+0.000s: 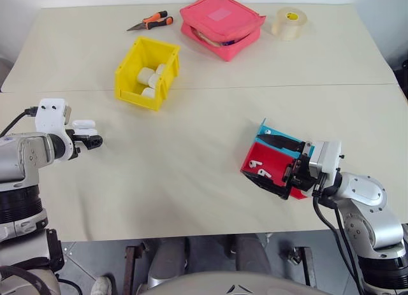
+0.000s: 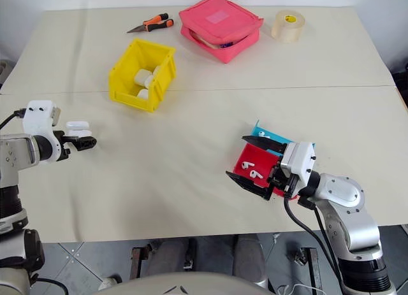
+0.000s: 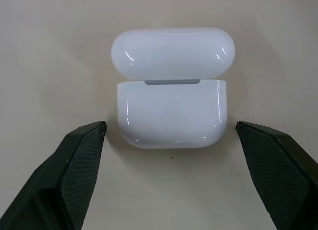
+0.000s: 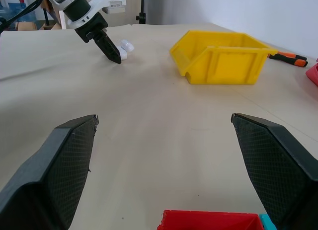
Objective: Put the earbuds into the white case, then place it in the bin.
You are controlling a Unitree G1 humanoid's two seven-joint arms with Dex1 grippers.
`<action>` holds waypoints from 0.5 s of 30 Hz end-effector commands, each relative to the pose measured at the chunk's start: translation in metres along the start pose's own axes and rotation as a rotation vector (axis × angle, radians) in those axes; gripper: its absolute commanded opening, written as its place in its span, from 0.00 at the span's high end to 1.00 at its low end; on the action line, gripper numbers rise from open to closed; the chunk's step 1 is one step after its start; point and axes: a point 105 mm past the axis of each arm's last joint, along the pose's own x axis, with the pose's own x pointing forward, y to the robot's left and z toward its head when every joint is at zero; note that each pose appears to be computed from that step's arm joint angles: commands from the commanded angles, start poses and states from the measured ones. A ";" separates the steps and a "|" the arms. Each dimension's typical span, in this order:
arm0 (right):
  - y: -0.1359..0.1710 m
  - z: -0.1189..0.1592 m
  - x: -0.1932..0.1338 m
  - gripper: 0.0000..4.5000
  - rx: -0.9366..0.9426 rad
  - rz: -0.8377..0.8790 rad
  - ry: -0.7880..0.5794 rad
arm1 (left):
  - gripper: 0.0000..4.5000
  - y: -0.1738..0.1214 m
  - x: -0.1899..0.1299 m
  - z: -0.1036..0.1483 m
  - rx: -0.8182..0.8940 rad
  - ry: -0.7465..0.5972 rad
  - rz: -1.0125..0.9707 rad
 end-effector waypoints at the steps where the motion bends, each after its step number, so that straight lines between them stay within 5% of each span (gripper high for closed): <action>1: 0.003 0.008 0.002 0.00 -0.025 0.011 -0.031 | 0.01 0.000 0.002 -0.004 -0.014 0.021 0.012; 5: 0.003 0.008 0.002 0.00 -0.024 0.008 -0.032 | 0.01 0.000 0.003 -0.003 -0.014 0.010 0.014; 10: 0.004 0.007 0.003 0.00 -0.024 0.009 -0.034 | 0.26 -0.006 0.007 0.001 -0.006 -0.021 -0.008; 15: 0.003 0.006 0.003 0.00 -0.025 0.006 -0.032 | 0.26 -0.002 0.006 0.005 0.010 -0.077 -0.008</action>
